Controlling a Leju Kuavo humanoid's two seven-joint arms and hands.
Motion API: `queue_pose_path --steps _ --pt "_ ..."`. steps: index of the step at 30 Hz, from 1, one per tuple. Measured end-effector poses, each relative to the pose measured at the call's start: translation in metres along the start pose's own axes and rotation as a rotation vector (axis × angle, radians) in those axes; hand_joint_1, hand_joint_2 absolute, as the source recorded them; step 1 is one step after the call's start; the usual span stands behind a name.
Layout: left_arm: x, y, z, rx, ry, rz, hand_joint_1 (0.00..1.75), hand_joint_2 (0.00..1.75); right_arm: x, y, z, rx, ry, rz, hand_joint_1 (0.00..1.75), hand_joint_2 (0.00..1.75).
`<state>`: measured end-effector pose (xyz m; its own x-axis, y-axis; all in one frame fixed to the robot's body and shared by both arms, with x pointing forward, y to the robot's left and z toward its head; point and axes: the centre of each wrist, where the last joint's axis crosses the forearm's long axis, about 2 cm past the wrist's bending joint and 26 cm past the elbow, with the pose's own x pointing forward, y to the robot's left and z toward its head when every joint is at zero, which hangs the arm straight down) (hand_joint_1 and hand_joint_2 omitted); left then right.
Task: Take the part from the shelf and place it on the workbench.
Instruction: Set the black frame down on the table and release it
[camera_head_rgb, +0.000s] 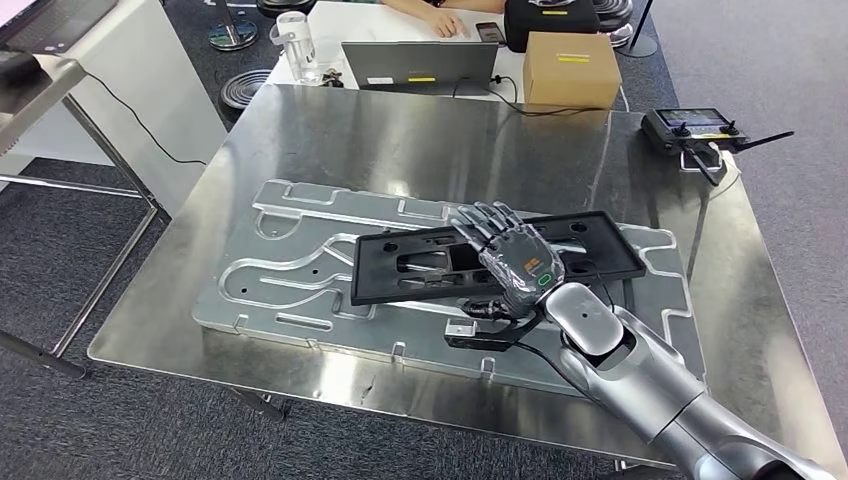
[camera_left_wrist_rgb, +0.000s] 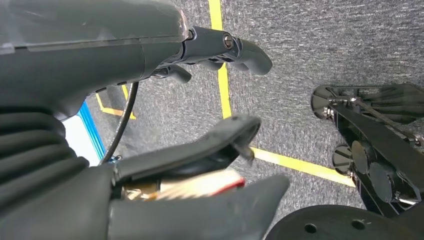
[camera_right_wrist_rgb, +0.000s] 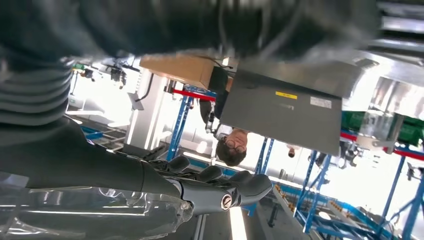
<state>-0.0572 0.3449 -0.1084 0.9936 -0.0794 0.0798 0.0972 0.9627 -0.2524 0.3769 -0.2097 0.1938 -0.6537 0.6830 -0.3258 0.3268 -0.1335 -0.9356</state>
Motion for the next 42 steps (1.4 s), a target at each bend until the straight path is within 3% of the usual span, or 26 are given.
queue_pose_path --steps 11,17,27,42 --pt "0.003 0.001 0.000 -0.003 0.000 -0.014 0.00 0.00 0.006 -0.002 0.000 -0.098 -0.038 -0.036 0.00 0.00" --pt "0.004 0.000 -0.001 -0.008 0.000 -0.028 0.00 0.00 0.027 0.000 0.009 -0.193 -0.084 -0.079 0.00 0.00" --pt "0.004 0.003 0.001 -0.007 0.001 -0.035 0.00 0.00 0.040 -0.008 0.014 -0.303 -0.115 -0.094 0.00 0.00" --pt "-0.001 0.011 0.005 -0.004 -0.006 -0.036 0.00 0.00 0.073 0.008 0.058 -0.410 -0.114 -0.174 0.00 0.00"
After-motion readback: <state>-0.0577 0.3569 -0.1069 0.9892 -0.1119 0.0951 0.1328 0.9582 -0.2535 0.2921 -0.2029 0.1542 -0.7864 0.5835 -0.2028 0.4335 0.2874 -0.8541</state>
